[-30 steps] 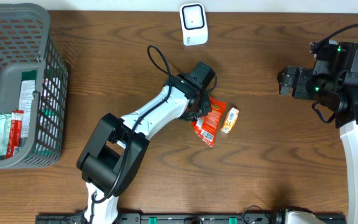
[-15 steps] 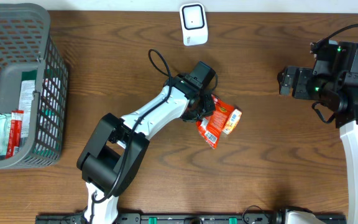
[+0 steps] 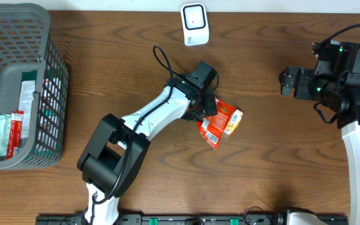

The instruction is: Scan the item barcode

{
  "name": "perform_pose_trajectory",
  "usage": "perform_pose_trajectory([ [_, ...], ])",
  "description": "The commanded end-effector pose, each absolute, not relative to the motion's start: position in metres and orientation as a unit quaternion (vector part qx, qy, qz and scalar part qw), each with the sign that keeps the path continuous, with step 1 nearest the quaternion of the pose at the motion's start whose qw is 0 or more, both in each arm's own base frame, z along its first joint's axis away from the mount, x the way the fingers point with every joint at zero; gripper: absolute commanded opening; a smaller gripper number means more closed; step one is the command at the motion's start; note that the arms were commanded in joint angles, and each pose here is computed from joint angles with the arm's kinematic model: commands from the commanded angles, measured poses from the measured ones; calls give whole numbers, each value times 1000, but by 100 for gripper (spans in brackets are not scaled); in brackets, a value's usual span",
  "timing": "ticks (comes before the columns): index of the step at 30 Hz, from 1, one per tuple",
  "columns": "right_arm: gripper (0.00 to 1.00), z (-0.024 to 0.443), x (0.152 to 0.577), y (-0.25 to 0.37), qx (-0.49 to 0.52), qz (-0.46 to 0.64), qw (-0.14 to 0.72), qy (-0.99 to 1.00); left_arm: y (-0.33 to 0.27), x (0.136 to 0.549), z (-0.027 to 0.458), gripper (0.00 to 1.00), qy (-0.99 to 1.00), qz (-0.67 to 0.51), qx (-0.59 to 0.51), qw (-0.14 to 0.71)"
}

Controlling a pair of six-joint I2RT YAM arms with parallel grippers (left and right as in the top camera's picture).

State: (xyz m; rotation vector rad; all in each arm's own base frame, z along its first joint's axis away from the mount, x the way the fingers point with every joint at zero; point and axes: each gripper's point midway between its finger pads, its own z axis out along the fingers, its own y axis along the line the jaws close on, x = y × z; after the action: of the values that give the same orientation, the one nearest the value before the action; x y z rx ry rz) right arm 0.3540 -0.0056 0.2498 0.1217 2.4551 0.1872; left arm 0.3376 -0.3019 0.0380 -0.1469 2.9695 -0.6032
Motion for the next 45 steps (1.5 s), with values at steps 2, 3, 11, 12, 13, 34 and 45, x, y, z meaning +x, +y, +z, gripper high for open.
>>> perform_pose_trajectory([
  [2, 99, 258, 355, -7, 53, 73, 342, 935, -288, 327, 26, 56, 985, -168, -22, 35],
  [3, 99, 258, 355, -7, 53, 73, 342, 935, -286, 324, 25, 55, 986, -164, -21, 29],
  [11, 99, 258, 355, -7, 53, 73, 342, 935, -292, 293, 27, 56, 980, -193, -8, -47],
  [12, 99, 258, 355, -7, 53, 73, 342, 935, -294, 289, 29, 56, 978, -200, -8, -58],
  [13, 99, 258, 355, -7, 53, 73, 342, 935, -295, 285, 30, 55, 976, -205, -8, -67],
  [34, 99, 258, 355, -7, 53, 73, 342, 935, -285, 308, 111, 7, 955, -295, 22, -14],
  [45, 99, 258, 355, -7, 53, 73, 342, 935, -310, 255, 112, 7, 888, -425, 154, -89],
])
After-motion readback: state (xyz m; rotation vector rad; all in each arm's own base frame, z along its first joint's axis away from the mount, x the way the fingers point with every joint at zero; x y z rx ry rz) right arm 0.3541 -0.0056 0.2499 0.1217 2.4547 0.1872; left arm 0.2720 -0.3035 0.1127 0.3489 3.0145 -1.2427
